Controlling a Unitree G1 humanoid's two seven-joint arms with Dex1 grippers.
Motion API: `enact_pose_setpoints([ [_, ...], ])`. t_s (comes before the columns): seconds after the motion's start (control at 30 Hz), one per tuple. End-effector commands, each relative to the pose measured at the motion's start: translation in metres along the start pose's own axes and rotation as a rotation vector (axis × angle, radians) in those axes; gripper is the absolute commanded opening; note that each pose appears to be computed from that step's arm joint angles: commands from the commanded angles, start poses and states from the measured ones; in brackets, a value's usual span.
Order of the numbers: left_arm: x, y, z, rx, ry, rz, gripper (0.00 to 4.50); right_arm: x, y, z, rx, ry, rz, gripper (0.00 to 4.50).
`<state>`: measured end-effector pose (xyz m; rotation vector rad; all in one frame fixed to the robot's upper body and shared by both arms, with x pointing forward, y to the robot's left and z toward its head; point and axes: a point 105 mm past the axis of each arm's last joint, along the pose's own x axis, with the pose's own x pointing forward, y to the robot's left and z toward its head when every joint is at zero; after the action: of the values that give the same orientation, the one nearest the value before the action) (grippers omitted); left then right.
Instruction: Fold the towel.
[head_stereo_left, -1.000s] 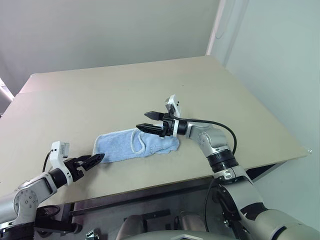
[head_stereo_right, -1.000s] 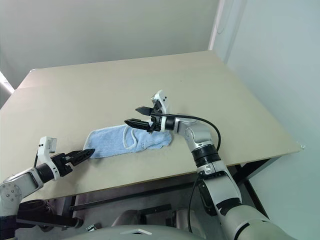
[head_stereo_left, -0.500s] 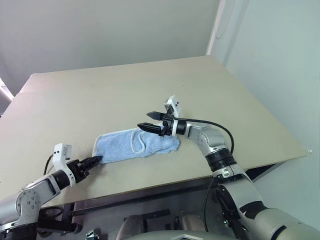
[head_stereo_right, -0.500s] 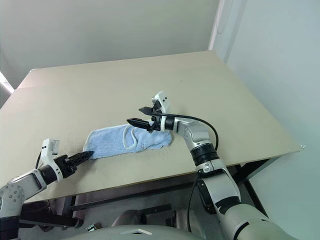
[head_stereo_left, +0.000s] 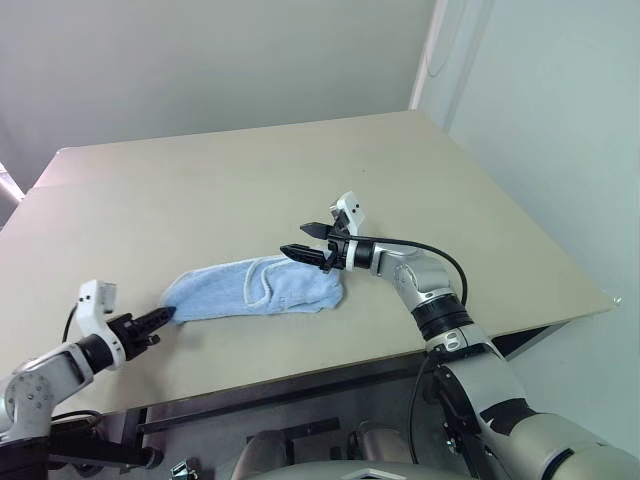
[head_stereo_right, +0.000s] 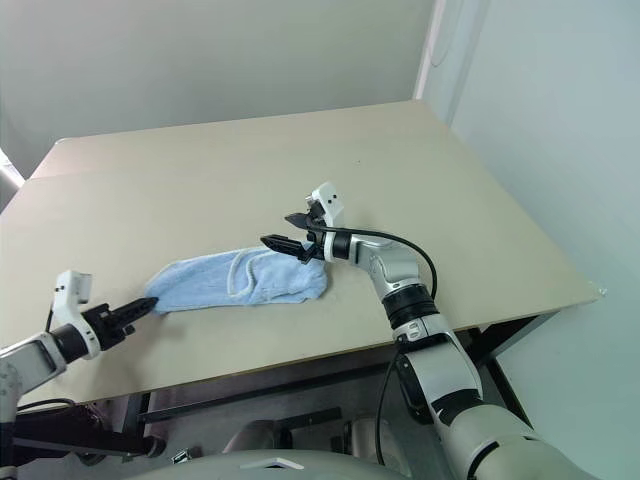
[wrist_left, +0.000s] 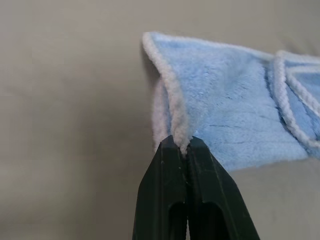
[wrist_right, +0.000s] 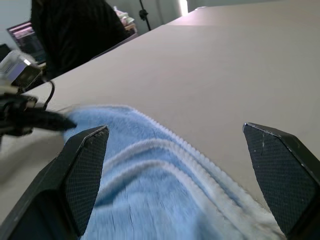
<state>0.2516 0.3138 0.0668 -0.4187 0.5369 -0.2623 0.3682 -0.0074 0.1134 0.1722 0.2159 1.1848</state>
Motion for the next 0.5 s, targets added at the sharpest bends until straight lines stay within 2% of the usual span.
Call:
enact_pose_setpoints([
  [0.03, -0.022, 0.01, 0.037, 0.079, -0.068, 0.04, 0.02, -0.005, 0.009, 0.027, -0.047, -0.071, 0.06, 4.5],
  [0.13, -0.03, -0.001, 0.059, 0.128, -0.101, 0.001, 0.02, -0.01, 0.009, 0.024, -0.05, -0.056, 0.068, 4.5],
  [0.27, -0.026, -0.039, 0.076, 0.208, -0.1, -0.134, 0.02, -0.016, 0.007, 0.016, -0.047, -0.023, 0.056, 4.5],
  [0.37, -0.02, -0.068, 0.073, 0.259, -0.044, -0.241, 0.02, -0.022, 0.005, 0.01, -0.045, -0.001, 0.038, 4.5],
  [0.5, -0.012, -0.09, 0.067, 0.326, 0.031, -0.331, 0.02, -0.031, -0.002, 0.006, -0.045, 0.02, -0.008, 4.5],
])
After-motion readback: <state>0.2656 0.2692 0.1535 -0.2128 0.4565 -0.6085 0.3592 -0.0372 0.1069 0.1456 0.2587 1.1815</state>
